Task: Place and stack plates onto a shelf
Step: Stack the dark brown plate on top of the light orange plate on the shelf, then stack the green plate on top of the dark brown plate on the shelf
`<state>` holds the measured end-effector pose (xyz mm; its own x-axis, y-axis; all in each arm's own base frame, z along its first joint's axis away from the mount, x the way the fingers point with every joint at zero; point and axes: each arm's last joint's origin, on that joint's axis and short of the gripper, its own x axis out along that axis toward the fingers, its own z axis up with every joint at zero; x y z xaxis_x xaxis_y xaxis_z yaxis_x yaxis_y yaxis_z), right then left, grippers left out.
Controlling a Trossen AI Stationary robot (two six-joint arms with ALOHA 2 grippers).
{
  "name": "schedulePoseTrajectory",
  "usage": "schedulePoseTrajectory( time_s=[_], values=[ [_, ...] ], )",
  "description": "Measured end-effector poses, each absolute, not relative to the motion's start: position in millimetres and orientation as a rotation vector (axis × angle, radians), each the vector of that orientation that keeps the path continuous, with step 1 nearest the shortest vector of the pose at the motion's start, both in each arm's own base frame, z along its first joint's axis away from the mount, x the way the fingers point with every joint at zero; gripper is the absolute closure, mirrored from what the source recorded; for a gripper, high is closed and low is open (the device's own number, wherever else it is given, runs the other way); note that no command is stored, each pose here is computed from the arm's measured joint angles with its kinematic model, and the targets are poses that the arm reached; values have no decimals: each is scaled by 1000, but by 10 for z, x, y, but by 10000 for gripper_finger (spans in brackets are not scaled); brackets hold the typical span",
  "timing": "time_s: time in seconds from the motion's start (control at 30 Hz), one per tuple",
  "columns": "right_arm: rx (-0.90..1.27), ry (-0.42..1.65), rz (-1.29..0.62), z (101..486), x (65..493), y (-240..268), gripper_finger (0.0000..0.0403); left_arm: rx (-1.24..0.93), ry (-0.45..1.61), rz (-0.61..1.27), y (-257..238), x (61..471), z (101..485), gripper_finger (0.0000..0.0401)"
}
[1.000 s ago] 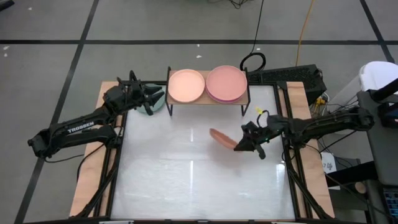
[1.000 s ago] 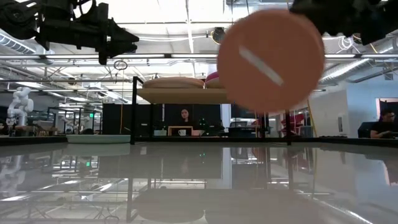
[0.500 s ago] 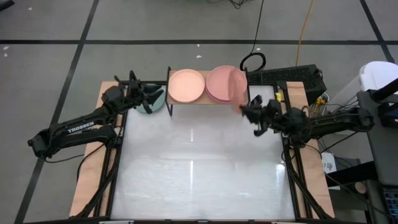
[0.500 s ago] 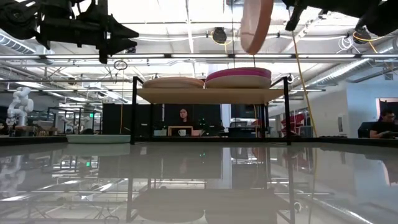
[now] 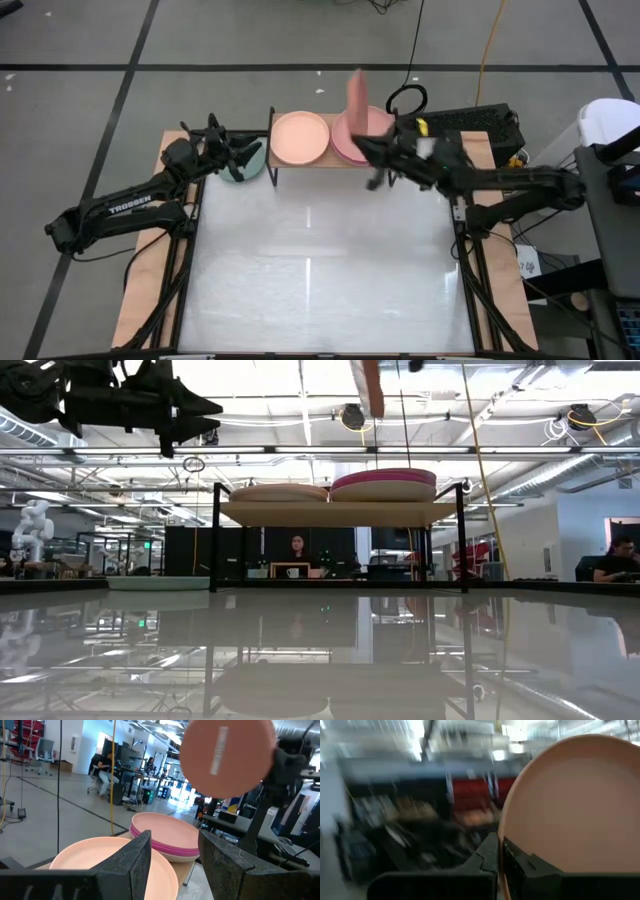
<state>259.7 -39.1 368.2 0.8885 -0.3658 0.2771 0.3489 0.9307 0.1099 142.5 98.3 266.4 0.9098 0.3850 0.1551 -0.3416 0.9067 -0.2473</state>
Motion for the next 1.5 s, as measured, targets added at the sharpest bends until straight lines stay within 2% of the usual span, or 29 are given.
schedulePoseTrajectory(
  time_s=[0.13, 0.2, 0.33, 0.4, 0.5, 0.7, 1.0, 1.2, 1.33, 1.5],
  values=[
    [-8, -103, -435, 3907, 2888, -608, 403, -218, -203, 377, 983, 1425, 2664, 233],
    [-38, -50, -391, 3974, 3020, -708, 403, -218, -203, 378, 983, 1425, 2664, 233],
    [-100, -60, -219, 3989, 3298, -835, 403, -214, -211, 376, 982, 1424, 2672, 233],
    [-114, -119, -206, 3966, 3415, -876, 403, -211, -218, 375, 981, 1423, 2679, 233],
    [-133, -140, -221, 3876, 3524, -956, 403, -211, -217, 374, 981, 1424, 2679, 233],
    [-79, 52, -247, 3476, 3687, -1185, 403, -211, -217, 374, 982, 1423, 2679, 233],
    [-70, 220, -150, 2900, 3967, -1293, 403, -209, -222, 375, 982, 1422, 2683, 233],
    [-57, 271, -154, 2747, 4019, -1316, 401, -212, -216, 375, 983, 1423, 2677, 233],
    [-59, 273, -153, 2746, 4018, -1316, 381, -212, -215, 374, 982, 1423, 2677, 233],
    [-52, 282, -152, 2737, 4015, -1314, 337, -216, -212, 373, 982, 1424, 2673, 233]
  ],
)
